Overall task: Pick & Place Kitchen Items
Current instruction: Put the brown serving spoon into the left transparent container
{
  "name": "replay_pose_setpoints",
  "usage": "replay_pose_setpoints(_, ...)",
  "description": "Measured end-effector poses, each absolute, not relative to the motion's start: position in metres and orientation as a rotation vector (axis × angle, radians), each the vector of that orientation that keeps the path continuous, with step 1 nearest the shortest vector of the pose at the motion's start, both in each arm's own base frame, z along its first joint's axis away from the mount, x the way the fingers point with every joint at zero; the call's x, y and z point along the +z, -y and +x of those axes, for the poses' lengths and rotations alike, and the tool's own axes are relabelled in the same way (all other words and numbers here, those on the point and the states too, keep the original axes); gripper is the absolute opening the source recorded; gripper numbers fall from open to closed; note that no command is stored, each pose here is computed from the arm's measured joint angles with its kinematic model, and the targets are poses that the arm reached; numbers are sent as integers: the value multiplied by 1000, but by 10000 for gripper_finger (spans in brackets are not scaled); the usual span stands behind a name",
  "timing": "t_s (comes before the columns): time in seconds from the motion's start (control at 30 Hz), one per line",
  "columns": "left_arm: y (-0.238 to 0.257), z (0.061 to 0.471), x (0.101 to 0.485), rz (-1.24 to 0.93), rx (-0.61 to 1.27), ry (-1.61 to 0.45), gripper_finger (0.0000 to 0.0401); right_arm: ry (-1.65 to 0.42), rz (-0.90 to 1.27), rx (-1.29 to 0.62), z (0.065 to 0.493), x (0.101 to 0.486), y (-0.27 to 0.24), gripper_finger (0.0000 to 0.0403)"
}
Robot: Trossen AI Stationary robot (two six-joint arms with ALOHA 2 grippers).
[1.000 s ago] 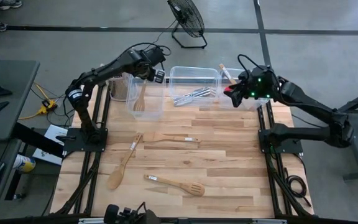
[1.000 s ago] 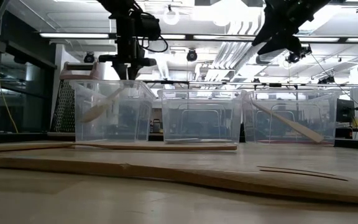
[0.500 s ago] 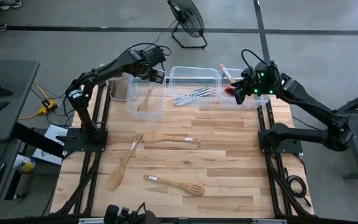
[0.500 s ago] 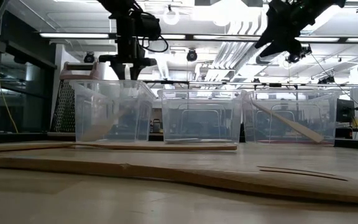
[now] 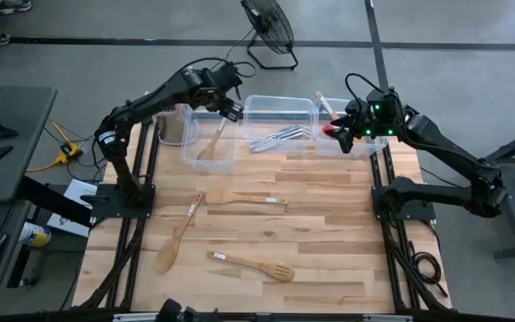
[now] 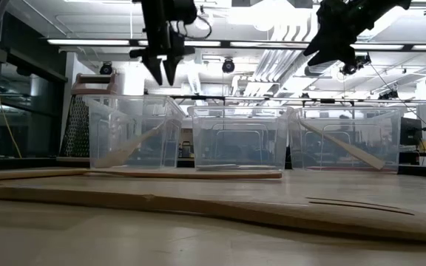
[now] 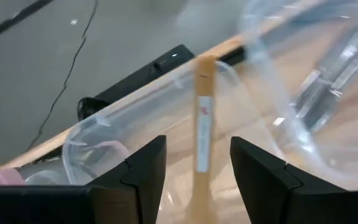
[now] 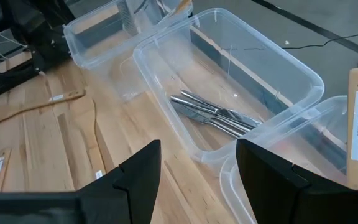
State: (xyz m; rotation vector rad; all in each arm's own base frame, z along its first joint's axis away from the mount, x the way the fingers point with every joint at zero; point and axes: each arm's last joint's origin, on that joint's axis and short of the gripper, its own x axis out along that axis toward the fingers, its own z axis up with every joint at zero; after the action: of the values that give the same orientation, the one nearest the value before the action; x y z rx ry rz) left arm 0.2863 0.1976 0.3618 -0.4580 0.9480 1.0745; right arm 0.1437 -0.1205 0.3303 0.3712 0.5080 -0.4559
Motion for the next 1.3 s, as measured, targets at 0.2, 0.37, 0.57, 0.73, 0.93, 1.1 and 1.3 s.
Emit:
replay_pose_setpoints(0.2,-169,287,370,-497,1034,-997,175,-532,381,-461,143,328,120,200)
replay_pose_setpoints(0.37,-136,283,373,-510,1027,-1083,175,-574,380,-464,141,325,118,200)
replay_pose_setpoints(0.57,-97,274,384,-513,1083,-1075,175,-594,364,-482,140,324,118,200)
replay_pose_setpoints(0.73,-75,269,377,-537,1032,-1115,175,-594,359,-469,140,324,118,200)
replay_pose_setpoints(0.93,-52,256,349,-612,1030,-1164,175,-596,352,-465,140,324,118,200)
replay_pose_setpoints(1.1,-32,241,324,-719,996,-1155,175,-598,350,-461,140,324,118,200)
replay_pose_setpoints(1.3,-8,228,297,-822,1002,-1244,175,-603,350,-460,140,323,118,200)
